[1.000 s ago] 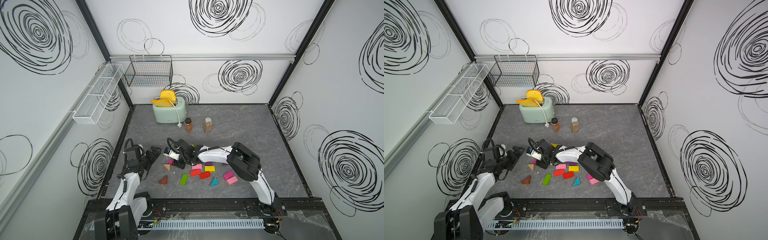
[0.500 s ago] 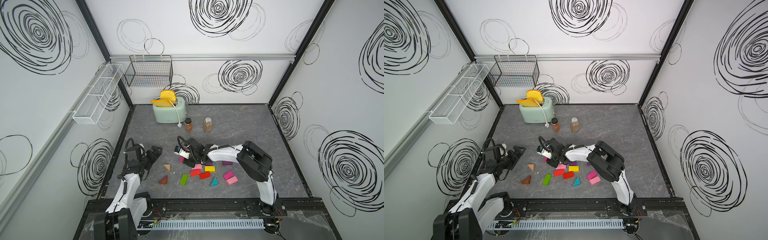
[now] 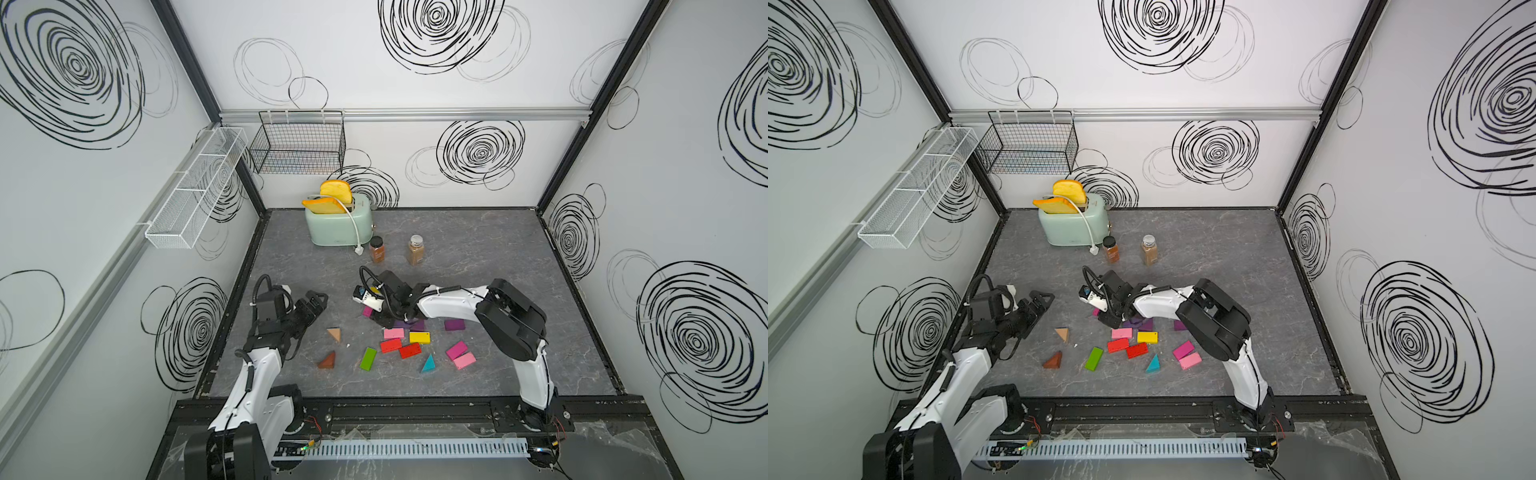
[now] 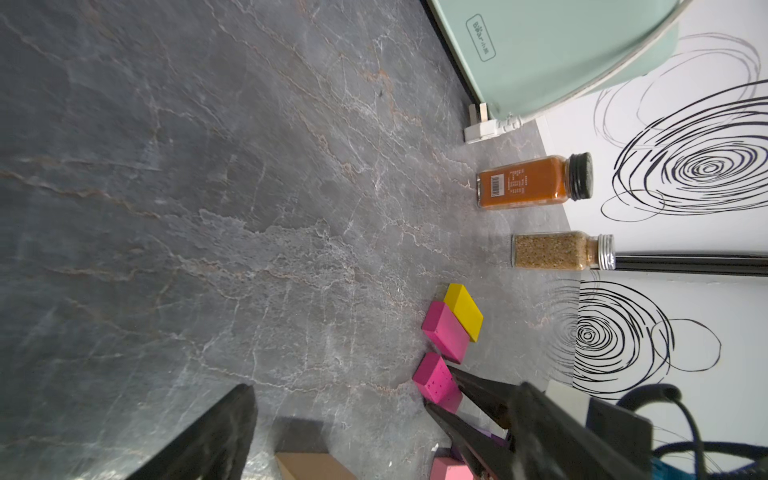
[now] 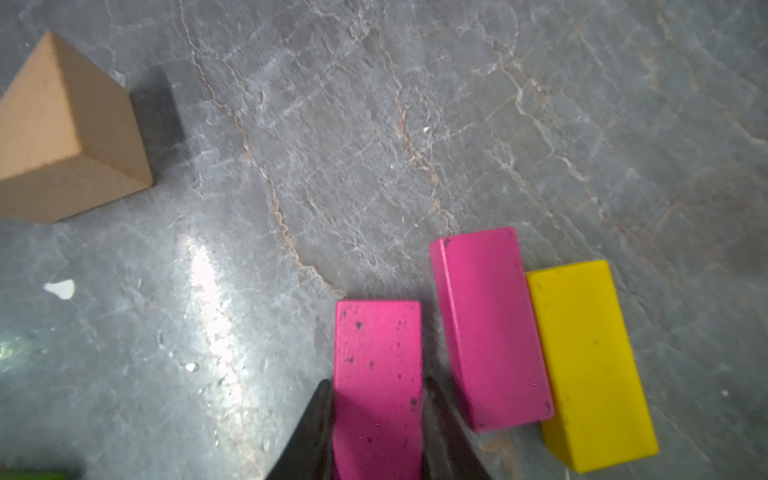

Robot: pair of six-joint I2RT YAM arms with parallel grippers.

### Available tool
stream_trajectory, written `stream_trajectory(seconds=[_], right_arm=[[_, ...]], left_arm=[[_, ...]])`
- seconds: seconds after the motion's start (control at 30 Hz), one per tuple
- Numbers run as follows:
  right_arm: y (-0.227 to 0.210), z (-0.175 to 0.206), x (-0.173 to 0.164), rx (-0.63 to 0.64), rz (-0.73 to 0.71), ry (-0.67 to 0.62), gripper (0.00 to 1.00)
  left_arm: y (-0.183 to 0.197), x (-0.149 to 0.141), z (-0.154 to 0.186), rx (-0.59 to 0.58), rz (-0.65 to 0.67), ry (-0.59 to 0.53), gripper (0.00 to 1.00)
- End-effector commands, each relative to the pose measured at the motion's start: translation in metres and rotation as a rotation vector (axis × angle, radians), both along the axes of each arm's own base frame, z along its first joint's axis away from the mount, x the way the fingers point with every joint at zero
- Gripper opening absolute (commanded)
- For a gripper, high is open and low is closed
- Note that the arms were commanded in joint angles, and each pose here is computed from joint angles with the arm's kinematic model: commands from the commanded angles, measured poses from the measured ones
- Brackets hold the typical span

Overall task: Assemble a piece of candy with building blocks
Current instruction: Move the building block to the center of the board.

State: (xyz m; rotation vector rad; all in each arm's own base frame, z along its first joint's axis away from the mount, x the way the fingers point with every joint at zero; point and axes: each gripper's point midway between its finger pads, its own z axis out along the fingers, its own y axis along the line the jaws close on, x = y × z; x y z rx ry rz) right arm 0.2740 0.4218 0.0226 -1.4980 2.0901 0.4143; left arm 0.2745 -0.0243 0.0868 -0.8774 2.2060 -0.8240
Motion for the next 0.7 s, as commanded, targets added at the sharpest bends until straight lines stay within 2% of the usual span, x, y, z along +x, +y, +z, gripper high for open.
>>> stream_trajectory(seconds=[0.0, 0.1, 0.23, 0.37, 0.53, 0.67], right_arm=[[-0.01, -0.015, -0.001, -0.067, 0.004, 0.014, 0.29], [-0.011, -0.008, -0.002, -0.057, -0.004, 0.008, 0.37], [-0.01, 0.015, -0.001, -0.017, -0.023, -0.01, 0.57], [-0.014, 0.047, 0.0, 0.034, -0.041, -0.036, 0.66], [-0.046, 0.079, -0.007, 0.046, -0.072, -0.018, 0.83], [-0.077, 0.074, -0.027, 0.008, -0.06, 0.03, 0.94]], left_arm=[[0.0, 0.008, 0.017, 0.026, -0.013, -0.057, 0.99], [-0.002, 0.01, 0.024, 0.033, -0.028, -0.075, 0.98], [-0.007, 0.014, 0.033, 0.04, -0.048, -0.098, 0.98], [-0.012, 0.016, 0.038, 0.039, -0.064, -0.11, 0.98], [-0.022, 0.017, 0.045, 0.047, -0.105, -0.132, 0.98], [-0.033, 0.015, 0.052, 0.065, -0.156, -0.153, 0.98]])
